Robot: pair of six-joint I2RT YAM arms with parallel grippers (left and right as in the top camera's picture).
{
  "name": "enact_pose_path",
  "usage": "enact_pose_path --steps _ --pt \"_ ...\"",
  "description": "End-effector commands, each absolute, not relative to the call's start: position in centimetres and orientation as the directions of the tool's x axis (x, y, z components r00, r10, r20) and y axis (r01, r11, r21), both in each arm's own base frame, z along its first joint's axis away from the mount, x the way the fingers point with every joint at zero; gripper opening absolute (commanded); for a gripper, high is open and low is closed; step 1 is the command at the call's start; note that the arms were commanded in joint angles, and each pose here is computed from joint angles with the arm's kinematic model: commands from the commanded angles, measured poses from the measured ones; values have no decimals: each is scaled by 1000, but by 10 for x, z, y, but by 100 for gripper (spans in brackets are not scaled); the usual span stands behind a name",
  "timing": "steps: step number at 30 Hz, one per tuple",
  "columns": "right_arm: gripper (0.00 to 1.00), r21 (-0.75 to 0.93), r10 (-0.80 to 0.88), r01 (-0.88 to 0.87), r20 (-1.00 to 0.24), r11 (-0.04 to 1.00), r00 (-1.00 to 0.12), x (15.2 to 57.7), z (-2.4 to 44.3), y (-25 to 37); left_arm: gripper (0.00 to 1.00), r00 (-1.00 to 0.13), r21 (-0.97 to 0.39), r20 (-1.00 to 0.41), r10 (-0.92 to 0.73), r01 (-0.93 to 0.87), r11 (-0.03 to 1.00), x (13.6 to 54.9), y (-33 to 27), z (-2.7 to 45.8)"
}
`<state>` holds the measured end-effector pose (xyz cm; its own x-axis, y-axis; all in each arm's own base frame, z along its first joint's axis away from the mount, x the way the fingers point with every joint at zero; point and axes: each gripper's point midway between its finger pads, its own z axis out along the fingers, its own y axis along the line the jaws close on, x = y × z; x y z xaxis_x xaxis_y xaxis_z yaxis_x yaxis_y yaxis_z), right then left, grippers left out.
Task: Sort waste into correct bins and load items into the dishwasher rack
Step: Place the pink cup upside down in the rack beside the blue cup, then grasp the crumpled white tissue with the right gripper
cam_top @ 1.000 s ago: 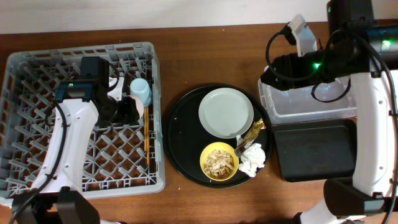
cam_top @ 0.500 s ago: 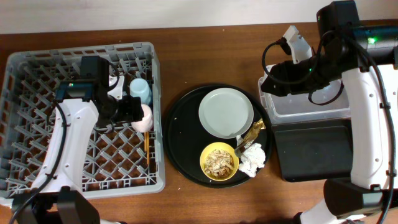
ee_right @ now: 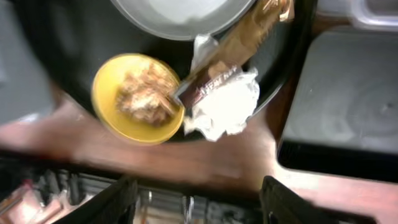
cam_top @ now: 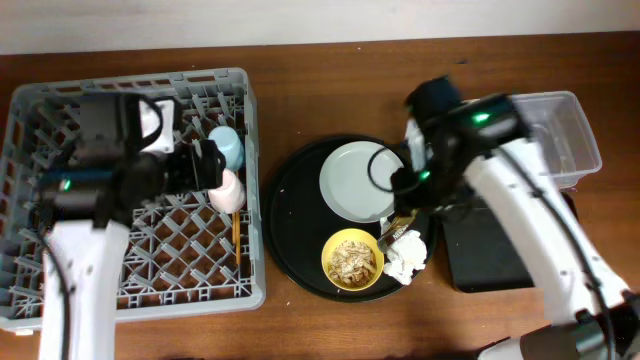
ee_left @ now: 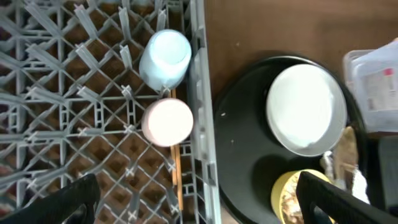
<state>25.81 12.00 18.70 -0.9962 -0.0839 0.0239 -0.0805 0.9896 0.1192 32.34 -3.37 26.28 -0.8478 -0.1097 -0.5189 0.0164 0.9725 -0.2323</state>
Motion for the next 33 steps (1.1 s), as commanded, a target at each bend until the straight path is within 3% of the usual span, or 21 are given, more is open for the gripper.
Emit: enact_pose_path --steps 1,10,18,19,20,22,23,27,33 --pt "65 7 16 17 83 1000 -996 245 139 108 99 -834 -252 -538 -124 19 968 316 -36 275" --pt "68 9 142 142 66 990 -988 237 51 106 99 -835 -252 -536 -124 18 968 317 -36 274" --pt "69 56 148 147 -9 988 -989 246 20 110 99 -835 -252 -536 -124 18 968 317 -36 274" --pt "65 59 148 147 -15 987 -989 247 20 110 99 -835 -252 -536 -124 18 968 317 -36 274" --pt "53 60 148 147 -16 987 -989 248 20 110 100 -835 -252 -536 -124 18 968 317 -36 274" --pt "14 57 147 146 -11 988 -989 246 20 110 99 -835 -252 -536 -124 18 968 317 -36 274" --pt "4 55 147 147 -6 988 -989 245 20 109 99 -835 -252 -536 -124 18 968 317 -36 274" --pt "4 45 100 100 7 994 -995 247 47 109 99 -835 -252 -536 -124 18 968 317 -36 274" --pt "4 91 102 90 -141 992 -985 281 126 107 99 -835 -252 -536 -124 18 968 317 -36 274"
